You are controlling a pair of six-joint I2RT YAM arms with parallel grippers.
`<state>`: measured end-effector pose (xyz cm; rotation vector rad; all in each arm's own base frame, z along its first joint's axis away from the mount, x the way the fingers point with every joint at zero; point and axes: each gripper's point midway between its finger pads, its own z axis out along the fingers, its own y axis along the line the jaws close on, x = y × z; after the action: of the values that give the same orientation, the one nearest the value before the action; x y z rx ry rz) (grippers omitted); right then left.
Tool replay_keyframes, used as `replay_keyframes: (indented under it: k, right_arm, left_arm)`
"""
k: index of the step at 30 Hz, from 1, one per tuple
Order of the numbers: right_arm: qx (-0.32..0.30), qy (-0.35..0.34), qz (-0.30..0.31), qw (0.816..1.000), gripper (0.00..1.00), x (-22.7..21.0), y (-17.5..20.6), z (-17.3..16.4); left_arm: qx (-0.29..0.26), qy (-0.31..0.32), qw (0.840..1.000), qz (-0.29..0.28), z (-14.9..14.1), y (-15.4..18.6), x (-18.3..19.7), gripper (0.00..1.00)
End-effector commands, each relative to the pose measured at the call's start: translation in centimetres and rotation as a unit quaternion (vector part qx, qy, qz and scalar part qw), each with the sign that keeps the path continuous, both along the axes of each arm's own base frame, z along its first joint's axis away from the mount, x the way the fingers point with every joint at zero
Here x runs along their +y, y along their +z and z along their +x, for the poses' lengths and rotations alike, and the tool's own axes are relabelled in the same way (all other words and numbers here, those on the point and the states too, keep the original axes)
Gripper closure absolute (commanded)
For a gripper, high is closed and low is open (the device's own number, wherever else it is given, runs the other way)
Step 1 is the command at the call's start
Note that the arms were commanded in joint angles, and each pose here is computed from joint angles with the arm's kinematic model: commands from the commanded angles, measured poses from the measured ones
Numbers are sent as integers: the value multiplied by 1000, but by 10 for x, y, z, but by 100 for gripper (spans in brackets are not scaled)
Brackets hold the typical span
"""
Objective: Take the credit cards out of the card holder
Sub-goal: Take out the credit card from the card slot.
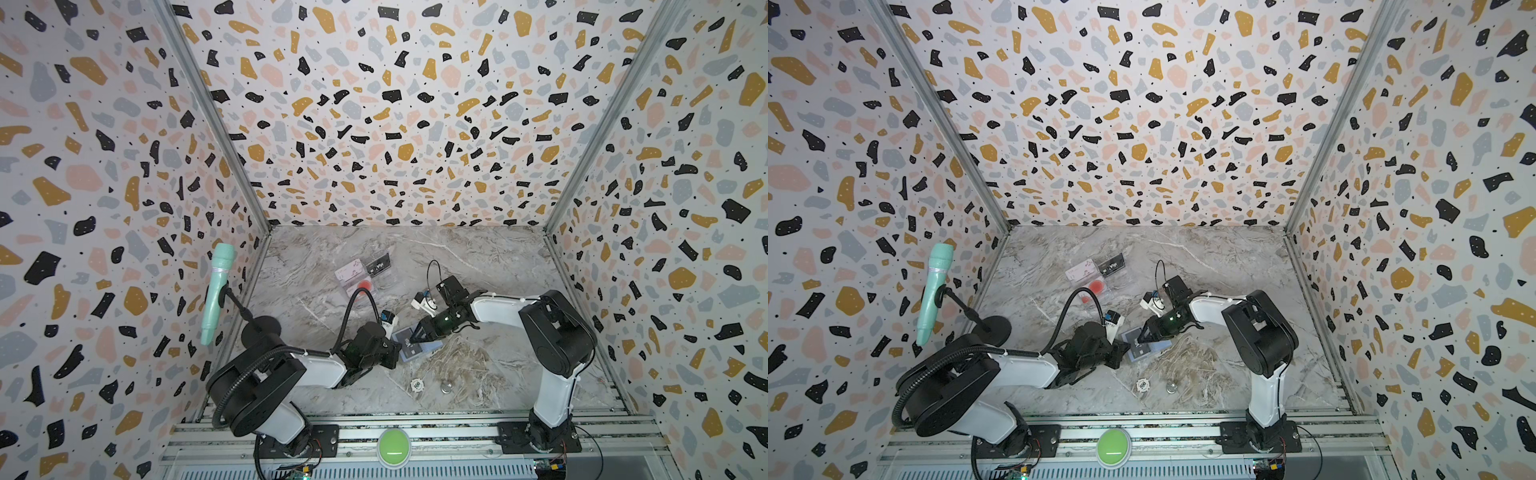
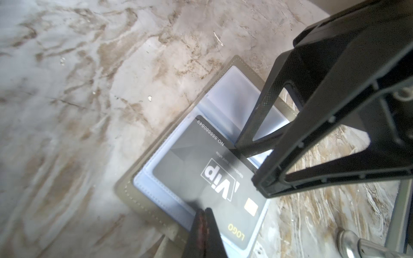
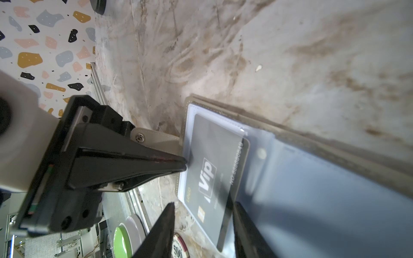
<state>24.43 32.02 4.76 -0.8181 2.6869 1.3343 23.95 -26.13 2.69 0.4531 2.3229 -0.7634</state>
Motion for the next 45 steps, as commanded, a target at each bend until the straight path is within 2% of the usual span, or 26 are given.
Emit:
replay_keyframes:
  k: [1, 9, 16, 21, 23, 27, 34, 39, 45]
  right_arm:
    - [6, 15, 7, 1000, 58, 6, 6, -3]
    - [24, 15, 22, 999, 60, 10, 5, -6]
    - [44, 10, 8, 999, 61, 7, -11, -7]
    - [35, -5, -11, 999, 61, 2, -16, -2]
    - [28, -14, -24, 999, 61, -2, -19, 2]
    - [-18, -41, -106, 993, 60, -20, -34, 17]
    - [-16, -39, -101, 994, 60, -19, -33, 16]
    - [-8, -43, -73, 996, 61, -18, -27, 16]
    - [35, -24, 15, 999, 61, -11, -6, 6]
  left_arm:
    - [-1, -5, 1000, 14, -4, -10, 4, 95]
    - [3, -3, 1000, 18, -7, -16, 8, 95]
    - [4, -2, 1000, 22, -9, -20, 11, 95]
    - [6, -2, 1000, 23, -9, -22, 11, 95]
    - [6, -3, 1000, 24, -9, -23, 11, 95]
    - [7, -4, 1000, 27, -9, -26, 12, 95]
    - [10, -4, 999, 32, -10, -29, 12, 95]
    - [11, 2, 999, 43, -10, -32, 17, 95]
    - [7, 14, 999, 52, -10, -32, 24, 96]
